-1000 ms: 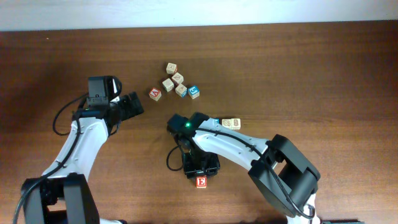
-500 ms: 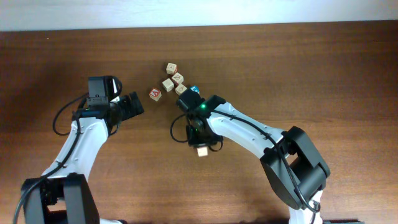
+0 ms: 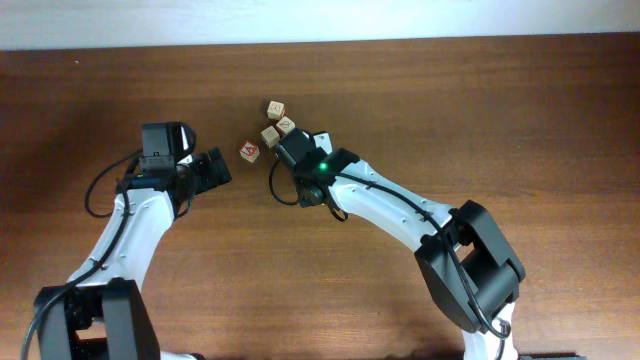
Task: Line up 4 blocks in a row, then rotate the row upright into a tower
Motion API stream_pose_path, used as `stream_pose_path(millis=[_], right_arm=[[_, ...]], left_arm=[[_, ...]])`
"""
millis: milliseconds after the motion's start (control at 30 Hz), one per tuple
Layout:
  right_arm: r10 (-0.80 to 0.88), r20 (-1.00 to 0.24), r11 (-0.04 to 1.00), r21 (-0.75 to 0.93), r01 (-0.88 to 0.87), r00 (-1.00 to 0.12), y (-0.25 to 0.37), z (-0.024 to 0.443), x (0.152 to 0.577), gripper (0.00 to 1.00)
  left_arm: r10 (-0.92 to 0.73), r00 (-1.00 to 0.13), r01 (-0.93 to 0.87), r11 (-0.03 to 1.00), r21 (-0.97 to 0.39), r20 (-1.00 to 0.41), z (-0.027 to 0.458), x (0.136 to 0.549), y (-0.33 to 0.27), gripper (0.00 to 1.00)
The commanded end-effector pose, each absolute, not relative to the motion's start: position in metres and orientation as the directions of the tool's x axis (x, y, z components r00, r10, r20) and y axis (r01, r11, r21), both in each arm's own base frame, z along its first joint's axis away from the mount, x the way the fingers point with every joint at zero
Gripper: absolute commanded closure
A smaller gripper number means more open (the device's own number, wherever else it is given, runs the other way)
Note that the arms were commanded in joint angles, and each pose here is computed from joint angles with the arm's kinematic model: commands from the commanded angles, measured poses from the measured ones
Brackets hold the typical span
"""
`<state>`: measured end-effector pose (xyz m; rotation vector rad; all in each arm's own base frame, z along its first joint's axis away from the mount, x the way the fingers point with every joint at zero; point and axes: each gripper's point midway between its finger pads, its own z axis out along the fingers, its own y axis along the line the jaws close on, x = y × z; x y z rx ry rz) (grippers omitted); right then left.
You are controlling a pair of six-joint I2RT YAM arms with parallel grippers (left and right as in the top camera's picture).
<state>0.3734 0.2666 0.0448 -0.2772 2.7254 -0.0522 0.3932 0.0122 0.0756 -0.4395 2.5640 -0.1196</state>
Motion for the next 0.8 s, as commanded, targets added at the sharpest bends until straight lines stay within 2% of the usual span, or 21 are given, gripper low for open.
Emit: stream_pose_path(millis=[0,33,133,200,233,333,367,433,667,767], right_arm=[[-0.187,-0.378,0.982,-0.084,-0.167,-0.907,0.265,0.039,0.375,0.7],[-0.187,-0.378,0.982,-0.084,-0.167,-0.907,0.265,0.039,0.375,0.64],[-0.187,-0.375,0.982,-0.077,-0.17,-0.908,0.266,0.038,0.374,0.56],[-0.193,-0.395,0.981,-0.069,-0.18,-0.898,0.27,0.042,0.379,0.56],[-0.228,-0.388,0.972,-0.038,-0.232,-0.893,0.28,0.048,0.379,0.6],[-0.284,-0.278,0.924,0.175,-0.339,-0.918,0.314,0.046,0.348,0.91],[-0.289,-0.253,0.927,0.165,-0.336,-0.923,0.31,0.042,0.342,0.96],[-0.271,-0.187,0.944,0.138,-0.299,-0.944,0.295,0.025,0.327,0.96],[-0.25,-0.179,0.967,0.008,-0.256,-0.951,0.255,0.022,0.341,0.96],[-0.316,-0.184,0.947,-0.006,-0.32,-0.931,0.251,0.022,0.346,0.96]], left_arm=[[-0.329,-0.795,-0.283,0.944,-0.168,-0.51,0.083,0.397,0.014,0.01],[-0.329,-0.795,-0.283,0.944,-0.168,-0.51,0.083,0.397,0.014,0.01],[-0.329,-0.795,-0.283,0.944,-0.168,-0.51,0.083,0.397,0.014,0.01],[-0.329,-0.795,-0.283,0.944,-0.168,-0.51,0.083,0.397,0.014,0.01],[-0.329,-0.795,-0.283,0.944,-0.168,-0.51,0.083,0.397,0.014,0.01],[-0.329,-0.795,-0.283,0.944,-0.168,-0.51,0.083,0.397,0.014,0.01],[-0.329,-0.795,-0.283,0.944,-0.168,-0.51,0.083,0.397,0.014,0.01],[-0.329,-0.795,-0.283,0.944,-0.168,-0.51,0.083,0.397,0.014,0.01],[-0.329,-0.795,-0.283,0.944,-0.168,-0.51,0.083,0.397,0.014,0.01],[-0.329,-0.795,-0.283,0.944,-0.168,-0.51,0.083,0.397,0.014,0.01]])
